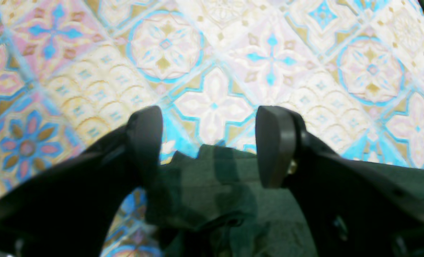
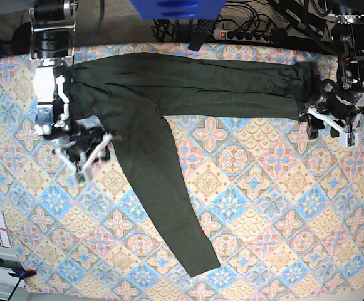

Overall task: Fold the T-shirt properly
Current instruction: 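Release the right gripper and move it toward the sleeve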

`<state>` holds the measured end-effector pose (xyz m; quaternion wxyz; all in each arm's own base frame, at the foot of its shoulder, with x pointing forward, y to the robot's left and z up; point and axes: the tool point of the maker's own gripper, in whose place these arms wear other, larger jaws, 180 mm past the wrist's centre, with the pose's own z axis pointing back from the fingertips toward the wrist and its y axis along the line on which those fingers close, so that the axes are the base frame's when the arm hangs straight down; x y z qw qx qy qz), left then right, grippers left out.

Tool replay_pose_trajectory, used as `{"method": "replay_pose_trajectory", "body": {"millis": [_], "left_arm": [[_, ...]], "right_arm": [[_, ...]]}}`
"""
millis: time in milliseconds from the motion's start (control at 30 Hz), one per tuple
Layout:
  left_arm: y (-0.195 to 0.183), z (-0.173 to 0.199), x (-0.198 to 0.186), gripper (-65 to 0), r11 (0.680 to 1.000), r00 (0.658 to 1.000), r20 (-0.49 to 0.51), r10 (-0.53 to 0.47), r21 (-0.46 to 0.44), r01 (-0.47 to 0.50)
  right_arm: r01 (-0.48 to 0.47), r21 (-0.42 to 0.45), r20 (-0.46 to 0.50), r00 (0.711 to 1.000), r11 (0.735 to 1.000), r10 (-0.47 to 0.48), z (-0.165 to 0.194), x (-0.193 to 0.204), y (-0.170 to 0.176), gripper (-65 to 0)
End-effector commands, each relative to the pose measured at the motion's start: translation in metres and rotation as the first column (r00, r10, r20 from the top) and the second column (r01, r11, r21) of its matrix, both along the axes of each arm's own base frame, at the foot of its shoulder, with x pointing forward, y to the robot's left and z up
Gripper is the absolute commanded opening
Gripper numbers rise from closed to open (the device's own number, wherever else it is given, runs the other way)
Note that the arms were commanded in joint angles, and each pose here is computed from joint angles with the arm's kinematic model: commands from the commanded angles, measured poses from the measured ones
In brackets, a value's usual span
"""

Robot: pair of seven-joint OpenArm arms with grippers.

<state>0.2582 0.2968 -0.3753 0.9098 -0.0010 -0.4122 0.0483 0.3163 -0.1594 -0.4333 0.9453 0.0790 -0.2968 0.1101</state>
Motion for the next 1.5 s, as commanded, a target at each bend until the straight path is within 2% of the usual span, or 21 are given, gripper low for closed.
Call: {"method": "replay_pose_trajectory", "body": {"millis": [0, 167, 367, 500, 667, 967, 1067, 1267, 1367, 1467], "left_arm": [[0.003, 0.012, 0.007, -24.4, 1.0, 0.999, 0.041, -0.009, 0.013, 0.008], [0.0, 0.011, 0.007, -24.4, 1.0, 0.999, 0.042, -0.004, 0.001, 0.004], [-0.002, 0.01, 0.007, -24.4, 1.0, 0.999, 0.041, -0.006, -0.001, 0.006], [-0.002, 0.01, 0.007, -24.4, 1.0, 0.999, 0.041, -0.006, -0.001, 0.006], [-0.002, 0.01, 0.008, -24.4, 1.0, 0.999, 0.042, -0.006, -0.001, 0.006], [-0.003, 0.006, 0.005, -24.4, 1.0, 1.0, 0.014, -0.008, -0.005, 0.008], [-0.003, 0.004, 0.004, -24.4, 1.0, 1.0, 0.003, -0.007, -0.007, 0.007], [-0.003, 0.004, 0.004, -24.4, 1.0, 1.0, 0.003, -0.007, -0.007, 0.007], [-0.002, 0.005, 0.004, -24.4, 1.0, 1.0, 0.003, -0.006, -0.006, 0.006], [-0.002, 0.005, 0.004, -24.4, 1.0, 1.0, 0.004, -0.005, -0.006, 0.005]], "right_arm": [[-0.004, 0.014, 0.12, 0.993, 1.0, 0.002, 0.03, 0.037, 0.0, -45.8], [-0.019, 0.011, 0.061, 0.998, 1.0, 0.018, 0.013, 0.045, 0.004, -45.8], [-0.045, 0.013, 0.06, 0.997, 0.999, 0.044, 0.006, 0.062, 0.014, -45.5], [-0.058, 0.009, 0.032, 0.998, 0.998, 0.058, -0.009, 0.064, 0.017, -41.5], [-0.056, 0.012, 0.003, 0.998, 0.998, 0.056, -0.026, 0.057, 0.017, -38.0], [-0.078, 0.055, -0.078, 0.994, 0.995, 0.082, -0.058, 0.036, 0.047, -38.3], [-0.097, 0.051, -0.074, 0.992, 0.994, 0.101, -0.057, 0.036, 0.052, -43.4], [-0.1, 0.053, -0.069, 0.992, 0.994, 0.104, -0.055, 0.036, 0.053, -63.3], [-0.121, 0.061, 0.011, 0.993, 0.991, 0.12, -0.032, 0.05, 0.062, -65.0], [-0.156, 0.072, 0.081, 0.985, 0.985, 0.151, -0.012, 0.046, 0.075, -65.0]]}}
